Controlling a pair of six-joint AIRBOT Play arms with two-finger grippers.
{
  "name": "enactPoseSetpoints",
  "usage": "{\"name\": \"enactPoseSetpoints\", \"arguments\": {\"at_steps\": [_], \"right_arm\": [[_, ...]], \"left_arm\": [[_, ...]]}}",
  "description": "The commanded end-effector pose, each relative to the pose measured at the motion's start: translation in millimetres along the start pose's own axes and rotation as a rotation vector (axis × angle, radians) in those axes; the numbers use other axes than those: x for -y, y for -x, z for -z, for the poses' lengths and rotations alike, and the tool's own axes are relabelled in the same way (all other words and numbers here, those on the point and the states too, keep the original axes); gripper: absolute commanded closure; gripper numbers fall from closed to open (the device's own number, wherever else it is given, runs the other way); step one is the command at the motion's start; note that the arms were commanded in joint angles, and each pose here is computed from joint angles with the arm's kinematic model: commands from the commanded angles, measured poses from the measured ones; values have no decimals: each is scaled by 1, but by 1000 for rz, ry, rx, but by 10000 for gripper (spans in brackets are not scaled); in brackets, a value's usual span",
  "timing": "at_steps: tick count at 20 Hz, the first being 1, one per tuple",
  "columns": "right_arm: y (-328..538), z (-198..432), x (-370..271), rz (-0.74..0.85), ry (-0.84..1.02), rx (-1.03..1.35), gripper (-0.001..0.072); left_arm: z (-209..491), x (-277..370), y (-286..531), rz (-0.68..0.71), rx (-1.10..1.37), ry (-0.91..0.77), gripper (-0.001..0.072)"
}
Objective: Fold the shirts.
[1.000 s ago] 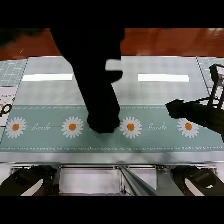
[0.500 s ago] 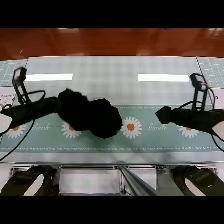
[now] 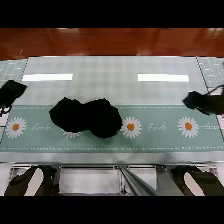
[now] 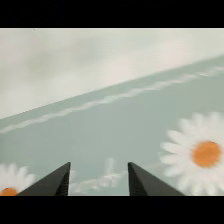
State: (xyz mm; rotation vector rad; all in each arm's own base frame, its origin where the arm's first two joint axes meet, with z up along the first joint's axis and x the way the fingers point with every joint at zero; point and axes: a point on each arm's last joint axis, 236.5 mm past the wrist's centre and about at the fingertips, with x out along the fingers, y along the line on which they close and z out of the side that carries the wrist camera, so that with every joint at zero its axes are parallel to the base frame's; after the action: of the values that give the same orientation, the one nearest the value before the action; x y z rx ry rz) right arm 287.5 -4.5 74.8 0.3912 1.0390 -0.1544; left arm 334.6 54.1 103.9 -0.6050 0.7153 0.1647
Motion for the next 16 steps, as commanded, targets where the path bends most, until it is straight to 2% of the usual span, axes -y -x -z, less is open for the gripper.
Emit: {"name": "enactPoseSetpoints", "arguments": {"at_steps": [1, 3, 6, 10, 14, 16], "right_arm": [[-6, 28, 47, 18, -192, -31, 304], [-39, 78, 19, -136, -221, -157, 304], [-62, 140, -24, -318, -235, -320, 305], [-70, 182, -46, -344, -181, -416, 304], [-66, 190, -93, -439, -169, -415, 304], [-69, 199, -120, -495, -194, -446, 305]], "left_arm": [[25, -30, -8, -51, -120, 111, 202], [100, -21, -36, 43, -401, 94, 203], [147, -14, -58, 140, -582, 181, 203], [168, -1, -74, 273, -677, 156, 202], [205, 4, -87, 327, -808, 93, 208], [208, 7, -91, 345, -807, 56, 667]]}}
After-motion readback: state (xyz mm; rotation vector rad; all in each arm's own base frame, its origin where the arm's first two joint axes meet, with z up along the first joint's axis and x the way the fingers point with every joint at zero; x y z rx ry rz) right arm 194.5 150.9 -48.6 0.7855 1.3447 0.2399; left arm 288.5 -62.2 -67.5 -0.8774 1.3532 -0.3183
